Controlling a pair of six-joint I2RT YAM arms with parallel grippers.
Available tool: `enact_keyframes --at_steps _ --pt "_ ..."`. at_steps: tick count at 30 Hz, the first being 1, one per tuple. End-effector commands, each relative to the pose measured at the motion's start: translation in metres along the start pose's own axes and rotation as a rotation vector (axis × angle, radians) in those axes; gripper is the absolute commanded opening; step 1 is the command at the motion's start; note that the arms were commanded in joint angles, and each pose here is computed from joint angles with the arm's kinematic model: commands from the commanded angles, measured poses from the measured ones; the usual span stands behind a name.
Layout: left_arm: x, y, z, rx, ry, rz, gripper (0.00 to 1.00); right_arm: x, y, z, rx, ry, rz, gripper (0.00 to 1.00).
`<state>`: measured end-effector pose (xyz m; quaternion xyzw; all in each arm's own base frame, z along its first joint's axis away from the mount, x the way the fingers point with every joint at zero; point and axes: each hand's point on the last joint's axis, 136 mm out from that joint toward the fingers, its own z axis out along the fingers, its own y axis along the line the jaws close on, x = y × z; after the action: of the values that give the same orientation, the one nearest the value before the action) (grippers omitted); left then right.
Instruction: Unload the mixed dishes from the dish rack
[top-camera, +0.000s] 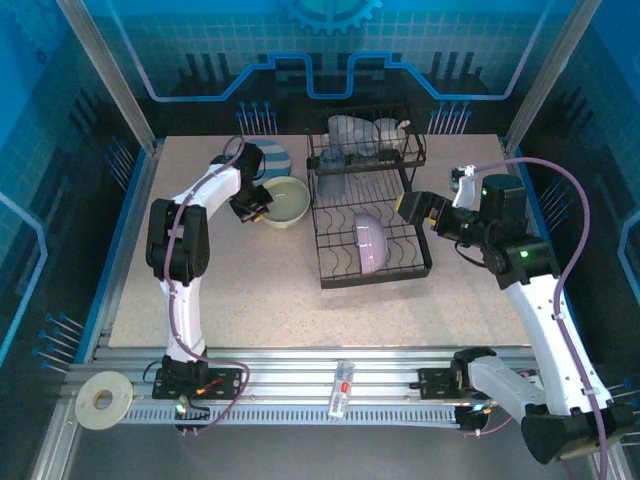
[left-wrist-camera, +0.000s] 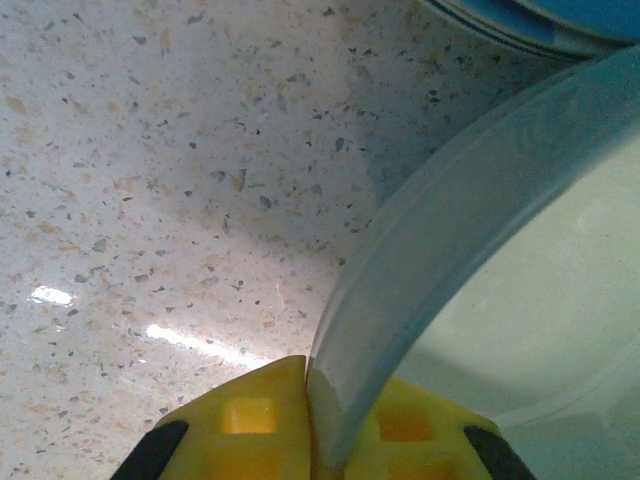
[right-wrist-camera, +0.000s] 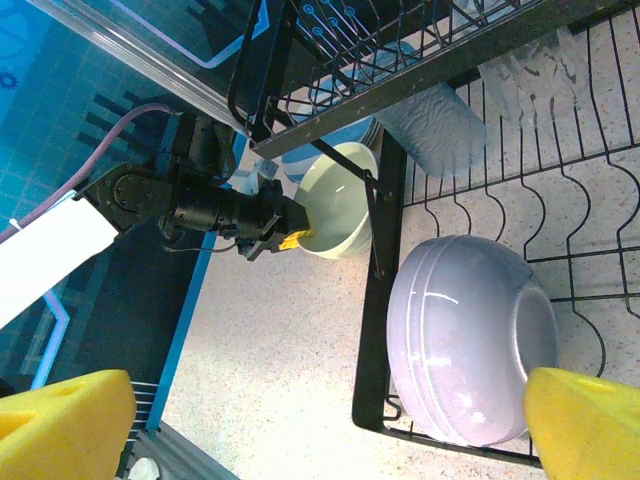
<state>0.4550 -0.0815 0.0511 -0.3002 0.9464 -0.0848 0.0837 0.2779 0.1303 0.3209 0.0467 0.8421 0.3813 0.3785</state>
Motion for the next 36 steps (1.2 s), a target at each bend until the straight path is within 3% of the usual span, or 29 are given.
enact_keyframes --at_steps 1,3,19,21,25,26,36 --pt "-0.014 -0.020 -0.014 0.056 -0.047 -0.012 0.00 0.004 0.005 -0.006 0.003 0.005 -0.027 1.00" --pt "-0.015 -0.021 -0.015 0.057 -0.048 -0.012 0.02 0.005 0.004 -0.006 0.007 0.005 -0.028 1.00" --pt "-0.017 -0.029 -0.035 0.099 -0.063 0.000 0.47 0.005 -0.006 0.002 0.040 0.020 -0.018 1.00" --pt "-0.017 -0.029 -0.041 0.101 -0.072 0.002 0.58 0.006 -0.009 0.003 0.054 0.025 -0.016 1.00" --pt "-0.017 -0.025 -0.057 0.098 -0.096 0.014 0.95 0.010 -0.016 0.008 0.076 0.040 -0.012 1.00" --pt "-0.016 -0.025 -0.062 0.101 -0.103 0.020 0.99 0.010 -0.018 0.009 0.083 0.045 -0.011 1.00" --pt "-0.009 -0.030 -0.120 0.215 -0.171 0.083 0.99 0.028 -0.035 0.029 0.153 0.134 -0.053 1.00"
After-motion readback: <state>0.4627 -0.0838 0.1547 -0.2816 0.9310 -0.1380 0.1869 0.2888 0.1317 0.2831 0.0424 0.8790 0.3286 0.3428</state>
